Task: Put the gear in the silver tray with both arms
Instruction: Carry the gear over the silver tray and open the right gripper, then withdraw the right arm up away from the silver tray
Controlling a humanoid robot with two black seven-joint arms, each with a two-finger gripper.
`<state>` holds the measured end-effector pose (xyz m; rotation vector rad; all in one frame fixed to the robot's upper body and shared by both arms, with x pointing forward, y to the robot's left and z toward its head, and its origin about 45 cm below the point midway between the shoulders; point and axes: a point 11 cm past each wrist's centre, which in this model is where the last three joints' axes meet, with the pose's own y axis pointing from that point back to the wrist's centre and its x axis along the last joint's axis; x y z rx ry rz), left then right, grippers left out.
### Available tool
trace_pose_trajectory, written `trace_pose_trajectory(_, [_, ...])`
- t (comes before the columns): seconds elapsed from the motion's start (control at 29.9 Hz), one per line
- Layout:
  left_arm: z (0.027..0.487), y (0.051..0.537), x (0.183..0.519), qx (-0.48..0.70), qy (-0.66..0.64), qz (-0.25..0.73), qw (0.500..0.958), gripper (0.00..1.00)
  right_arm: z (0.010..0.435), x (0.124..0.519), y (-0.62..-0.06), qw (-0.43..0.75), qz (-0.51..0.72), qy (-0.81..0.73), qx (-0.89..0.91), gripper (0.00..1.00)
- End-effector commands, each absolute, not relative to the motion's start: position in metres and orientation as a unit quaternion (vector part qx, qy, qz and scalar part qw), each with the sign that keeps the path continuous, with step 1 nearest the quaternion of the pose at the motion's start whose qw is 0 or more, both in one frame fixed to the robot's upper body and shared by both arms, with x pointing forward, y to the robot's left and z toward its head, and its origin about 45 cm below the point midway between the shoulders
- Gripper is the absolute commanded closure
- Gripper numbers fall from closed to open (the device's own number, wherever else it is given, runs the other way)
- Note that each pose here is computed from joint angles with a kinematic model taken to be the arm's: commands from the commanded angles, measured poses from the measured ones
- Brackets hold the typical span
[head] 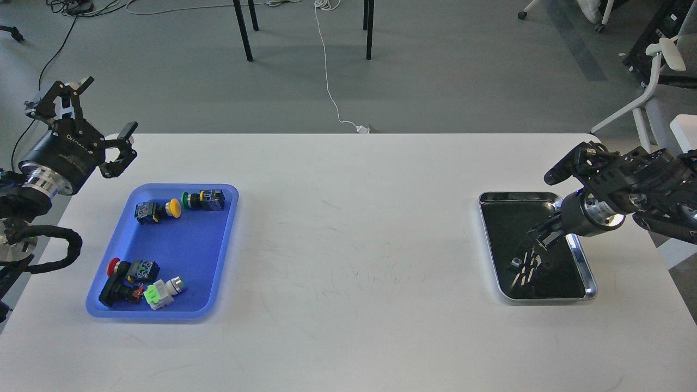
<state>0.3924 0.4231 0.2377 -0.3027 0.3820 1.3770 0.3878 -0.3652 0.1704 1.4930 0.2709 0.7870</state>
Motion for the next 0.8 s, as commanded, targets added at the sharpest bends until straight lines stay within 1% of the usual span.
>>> trace_pose_trajectory(0.0, [0.238, 0.422, 0.393, -0.138, 0.174, 0.628, 0.745, 0.02, 0.169, 0.387, -0.368, 0.656, 0.346, 0.116, 0.660, 0.74])
trace_pose_trajectory(0.07, [0.239, 0.422, 0.393, -0.139, 0.174, 0.628, 0.746, 0.02, 0.169, 0.387, -0.368, 0.656, 0.346, 0.116, 0.660, 0.67])
trace_pose_trajectory(0.13, [0.240, 0.422, 0.394, -0.138, 0.173, 0.627, 0.747, 0.02, 0.170, 0.387, -0.368, 0.657, 0.346, 0.115, 0.660, 0.55])
trace_pose_trajectory(0.17, [0.240, 0.422, 0.394, -0.139, 0.173, 0.627, 0.747, 0.02, 0.170, 0.387, -0.369, 0.657, 0.346, 0.114, 0.660, 0.51])
trace_pose_trajectory(0.23, [0.241, 0.422, 0.394, -0.139, 0.172, 0.627, 0.747, 0.02, 0.171, 0.385, -0.374, 0.658, 0.341, 0.111, 0.662, 0.45])
trace_pose_trajectory(0.3, [0.241, 0.422, 0.395, -0.140, 0.172, 0.627, 0.747, 0.02, 0.171, 0.384, -0.375, 0.658, 0.339, 0.112, 0.663, 0.41])
trace_pose_trajectory(0.4, [0.242, 0.421, 0.395, -0.142, 0.172, 0.626, 0.747, 0.02, 0.174, 0.386, -0.375, 0.657, 0.341, 0.109, 0.663, 0.39])
trace_pose_trajectory(0.5, [0.244, 0.422, 0.395, -0.143, 0.170, 0.627, 0.747, 0.02, 0.190, 0.400, -0.364, 0.646, 0.359, 0.082, 0.669, 0.24])
trace_pose_trajectory(0.6, [0.247, 0.424, 0.396, -0.145, 0.166, 0.628, 0.746, 0.02, 0.218, 0.427, -0.329, 0.602, 0.396, 0.021, 0.693, 0.03])
trace_pose_trajectory(0.77, [0.255, 0.423, 0.401, -0.156, 0.157, 0.628, 0.746, 0.02, 0.270, 0.455, -0.296, 0.525, 0.424, -0.089, 0.733, 0.02])
